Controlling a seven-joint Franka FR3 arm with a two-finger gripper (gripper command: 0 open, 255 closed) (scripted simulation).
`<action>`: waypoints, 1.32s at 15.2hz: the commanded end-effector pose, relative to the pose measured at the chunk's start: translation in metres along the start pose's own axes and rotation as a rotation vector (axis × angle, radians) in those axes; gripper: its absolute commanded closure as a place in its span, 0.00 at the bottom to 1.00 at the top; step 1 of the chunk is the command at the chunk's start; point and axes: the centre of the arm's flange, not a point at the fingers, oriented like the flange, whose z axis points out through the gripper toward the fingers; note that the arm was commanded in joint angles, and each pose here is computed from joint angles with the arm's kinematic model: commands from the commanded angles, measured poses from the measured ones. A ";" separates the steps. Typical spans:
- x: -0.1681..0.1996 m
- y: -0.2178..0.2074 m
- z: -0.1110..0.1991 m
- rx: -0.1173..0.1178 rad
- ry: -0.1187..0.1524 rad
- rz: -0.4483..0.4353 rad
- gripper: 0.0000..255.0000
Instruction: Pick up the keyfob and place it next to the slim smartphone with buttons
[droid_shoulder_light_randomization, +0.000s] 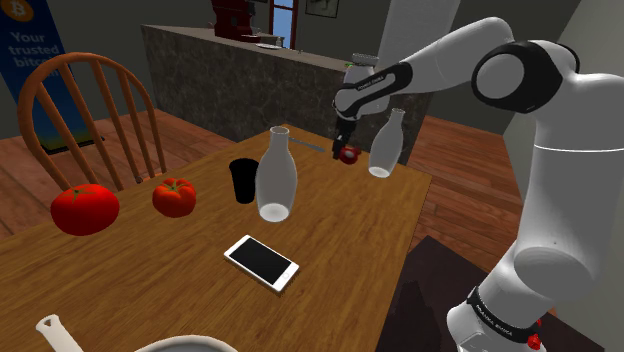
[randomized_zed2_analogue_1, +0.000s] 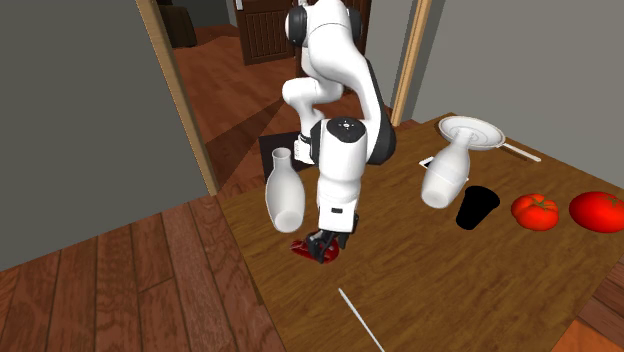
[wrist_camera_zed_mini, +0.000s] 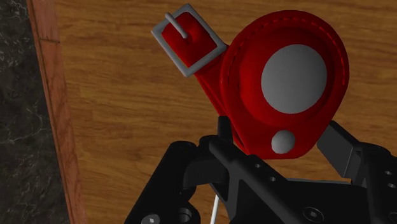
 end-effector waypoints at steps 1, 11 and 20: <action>0.001 0.001 -0.011 0.000 0.000 0.000 1.00; 0.004 0.005 -0.064 0.000 0.000 0.000 1.00; 0.014 -0.031 -0.096 0.000 0.000 0.000 1.00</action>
